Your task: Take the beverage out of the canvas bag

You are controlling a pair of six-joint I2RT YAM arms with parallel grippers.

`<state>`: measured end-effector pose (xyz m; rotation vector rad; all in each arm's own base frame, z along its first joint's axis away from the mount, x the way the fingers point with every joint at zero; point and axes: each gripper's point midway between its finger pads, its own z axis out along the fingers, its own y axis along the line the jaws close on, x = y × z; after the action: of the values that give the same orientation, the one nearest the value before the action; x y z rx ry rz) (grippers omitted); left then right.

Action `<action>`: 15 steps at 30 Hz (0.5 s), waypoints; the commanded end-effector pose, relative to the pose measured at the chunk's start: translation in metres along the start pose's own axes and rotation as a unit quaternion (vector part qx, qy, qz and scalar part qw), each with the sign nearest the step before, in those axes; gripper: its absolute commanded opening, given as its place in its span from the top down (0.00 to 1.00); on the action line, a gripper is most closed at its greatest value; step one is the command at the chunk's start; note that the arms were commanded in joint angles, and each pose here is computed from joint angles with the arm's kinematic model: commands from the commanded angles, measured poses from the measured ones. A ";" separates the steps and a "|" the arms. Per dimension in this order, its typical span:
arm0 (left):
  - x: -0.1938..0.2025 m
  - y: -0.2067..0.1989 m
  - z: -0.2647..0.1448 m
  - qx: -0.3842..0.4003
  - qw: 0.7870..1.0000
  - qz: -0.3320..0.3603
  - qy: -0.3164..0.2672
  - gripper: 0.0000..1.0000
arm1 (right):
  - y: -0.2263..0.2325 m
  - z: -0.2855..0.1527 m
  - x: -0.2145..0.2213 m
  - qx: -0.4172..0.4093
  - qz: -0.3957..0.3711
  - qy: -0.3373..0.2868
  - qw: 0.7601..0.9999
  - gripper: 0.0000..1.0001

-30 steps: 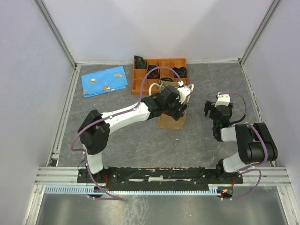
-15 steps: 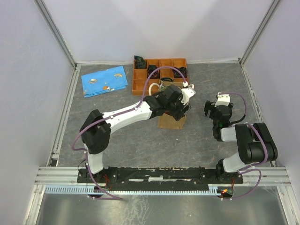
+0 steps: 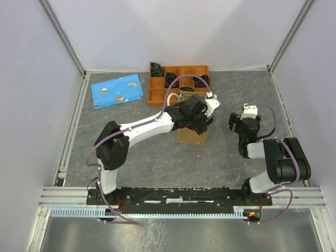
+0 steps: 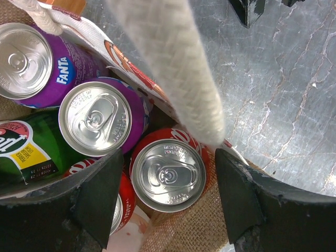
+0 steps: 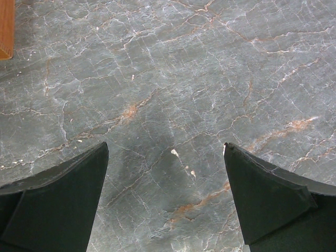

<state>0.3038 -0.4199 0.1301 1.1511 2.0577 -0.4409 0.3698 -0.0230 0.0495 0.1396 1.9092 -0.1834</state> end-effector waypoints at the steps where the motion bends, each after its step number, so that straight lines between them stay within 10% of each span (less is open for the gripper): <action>1: 0.028 -0.012 0.007 0.025 0.998 -0.001 0.059 0.23 | 0.002 0.005 -0.025 -0.004 0.010 -0.035 0.999 0.01; 15: 0.049 0.009 0.008 0.028 0.991 -0.059 0.117 0.26 | 0.002 0.005 -0.025 -0.004 0.010 -0.035 0.999 0.01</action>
<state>0.3118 -0.4096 0.1208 1.1190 2.1728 -0.4870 0.3698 -0.0230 0.0495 0.1396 1.9092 -0.1834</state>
